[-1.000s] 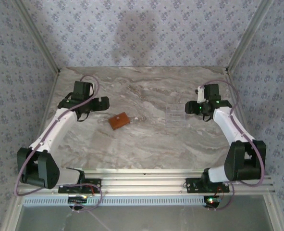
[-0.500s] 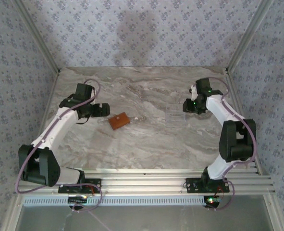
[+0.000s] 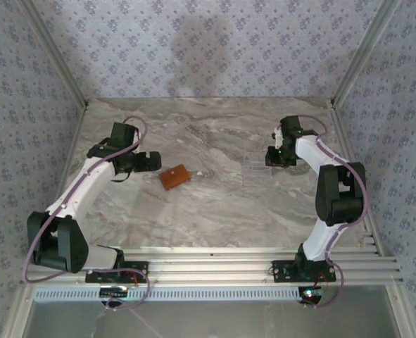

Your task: Take the credit cards out of the card holder

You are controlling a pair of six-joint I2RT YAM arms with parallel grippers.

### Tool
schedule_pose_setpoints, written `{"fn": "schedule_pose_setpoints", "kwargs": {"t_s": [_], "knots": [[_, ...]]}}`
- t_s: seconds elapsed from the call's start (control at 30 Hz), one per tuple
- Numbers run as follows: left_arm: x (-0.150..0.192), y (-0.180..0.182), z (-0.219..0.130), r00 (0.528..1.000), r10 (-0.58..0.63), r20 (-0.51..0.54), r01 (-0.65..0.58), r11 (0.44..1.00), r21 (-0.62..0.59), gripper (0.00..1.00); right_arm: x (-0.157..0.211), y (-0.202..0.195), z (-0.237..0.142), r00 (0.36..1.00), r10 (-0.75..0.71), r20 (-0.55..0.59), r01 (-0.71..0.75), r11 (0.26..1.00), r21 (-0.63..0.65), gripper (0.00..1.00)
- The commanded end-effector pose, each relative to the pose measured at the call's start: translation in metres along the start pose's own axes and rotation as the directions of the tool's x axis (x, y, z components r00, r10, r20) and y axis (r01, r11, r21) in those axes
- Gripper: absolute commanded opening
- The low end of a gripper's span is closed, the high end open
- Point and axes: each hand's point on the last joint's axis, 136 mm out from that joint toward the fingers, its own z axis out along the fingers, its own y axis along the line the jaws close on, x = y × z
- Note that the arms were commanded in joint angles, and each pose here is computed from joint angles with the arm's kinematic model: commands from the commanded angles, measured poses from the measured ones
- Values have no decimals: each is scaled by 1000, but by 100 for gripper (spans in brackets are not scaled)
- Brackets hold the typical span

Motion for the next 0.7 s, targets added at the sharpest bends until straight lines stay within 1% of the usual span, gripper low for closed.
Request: {"fn": "schedule_pose_setpoints", "kwargs": {"t_s": [0.0, 0.17, 0.43, 0.67], "knots": [[-3, -4, 0, 1000, 14, 4, -14, 1000, 16, 100, -2, -3, 2, 1000, -9, -5, 9, 1000, 18, 26], [-1, -5, 3, 1000, 17, -10, -17, 1000, 20, 100, -2, -2, 7, 1000, -9, -12, 10, 1000, 17, 21], [3, -10, 9, 998, 36, -45, -34, 999, 30, 99, -2, -1, 9, 1000, -10, -18, 11, 1000, 22, 17], [13, -27, 20, 989, 103, -108, -98, 994, 49, 100, -5, 2, 2, 1000, -23, -7, 24, 999, 44, 10]]}}
